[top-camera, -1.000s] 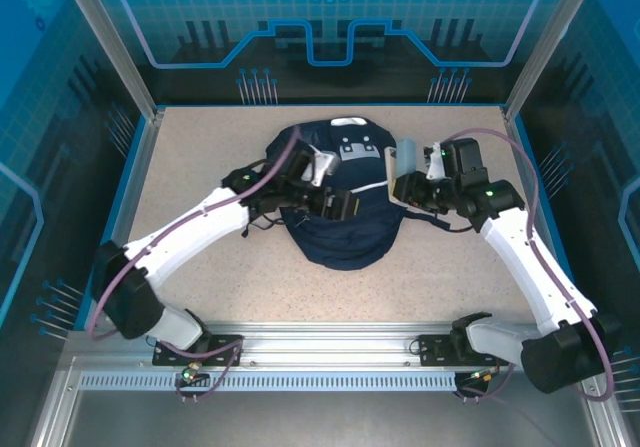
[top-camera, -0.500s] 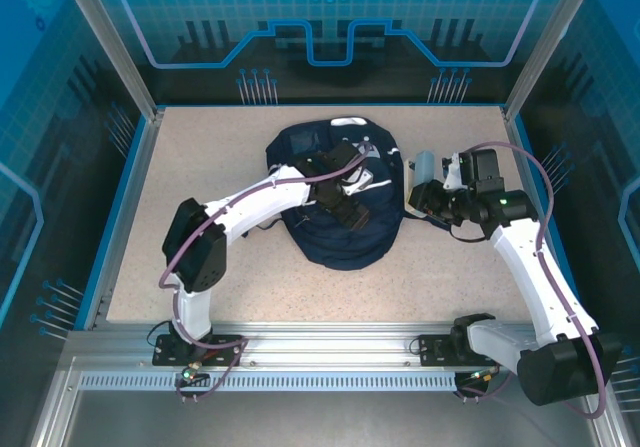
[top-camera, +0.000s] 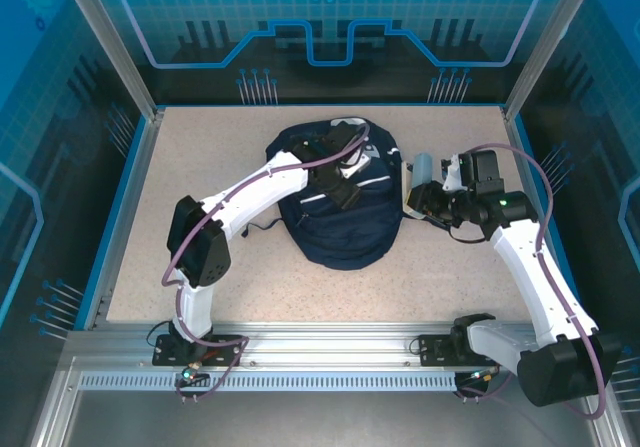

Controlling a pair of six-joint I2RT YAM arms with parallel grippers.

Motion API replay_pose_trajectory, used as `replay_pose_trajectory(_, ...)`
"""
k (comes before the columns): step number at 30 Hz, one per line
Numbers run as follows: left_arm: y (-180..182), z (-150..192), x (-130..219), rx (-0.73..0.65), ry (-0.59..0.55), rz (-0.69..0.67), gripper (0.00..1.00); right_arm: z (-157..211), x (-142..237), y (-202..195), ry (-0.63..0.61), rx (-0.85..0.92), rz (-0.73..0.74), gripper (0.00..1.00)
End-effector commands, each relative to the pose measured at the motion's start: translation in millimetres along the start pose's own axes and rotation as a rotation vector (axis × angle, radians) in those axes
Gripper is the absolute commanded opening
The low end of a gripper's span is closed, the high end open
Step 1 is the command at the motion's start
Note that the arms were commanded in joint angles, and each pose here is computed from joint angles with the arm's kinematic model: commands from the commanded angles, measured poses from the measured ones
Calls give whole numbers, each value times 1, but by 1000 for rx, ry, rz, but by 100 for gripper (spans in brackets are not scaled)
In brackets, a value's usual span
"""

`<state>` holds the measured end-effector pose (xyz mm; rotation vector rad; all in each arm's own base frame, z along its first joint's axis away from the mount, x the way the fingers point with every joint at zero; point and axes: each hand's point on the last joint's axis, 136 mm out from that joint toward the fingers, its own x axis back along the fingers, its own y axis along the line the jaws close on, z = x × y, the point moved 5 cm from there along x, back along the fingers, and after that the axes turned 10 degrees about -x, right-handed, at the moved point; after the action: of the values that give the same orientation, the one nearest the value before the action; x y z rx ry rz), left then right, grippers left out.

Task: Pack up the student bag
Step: Open the student bag at the center of the table.

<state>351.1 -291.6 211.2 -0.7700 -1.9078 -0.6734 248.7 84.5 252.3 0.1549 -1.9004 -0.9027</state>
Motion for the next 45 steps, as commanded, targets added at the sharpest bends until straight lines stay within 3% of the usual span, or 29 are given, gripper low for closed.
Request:
replay_pose_trajectory(1,9,-2,13,-30,-21,-17,53,0,4,7,-3,-1,-72,24)
replay_pose_trajectory(10,6,11,-22,-131,45,-26,46,5,0,5,30,-27,-86,24)
replay_pose_trajectory(21,2,2,-32,-277,-10,-104,45,8,1,3,38,-39,-80,24)
replay_pose_trajectory(28,-12,21,-37,-380,71,7,62,9,4,3,33,-41,-79,25)
replay_pose_trajectory(30,-12,25,-40,-390,94,6,62,9,4,3,34,-42,-78,25)
replay_pose_trajectory(37,-4,3,-26,-335,-2,-55,28,11,3,2,43,-51,-78,25)
replay_pose_trajectory(41,3,-16,1,-277,-119,-113,14,15,5,1,61,-67,-73,25)
replay_pose_trajectory(45,14,-38,35,-160,-252,-190,7,23,6,4,113,-90,-106,25)
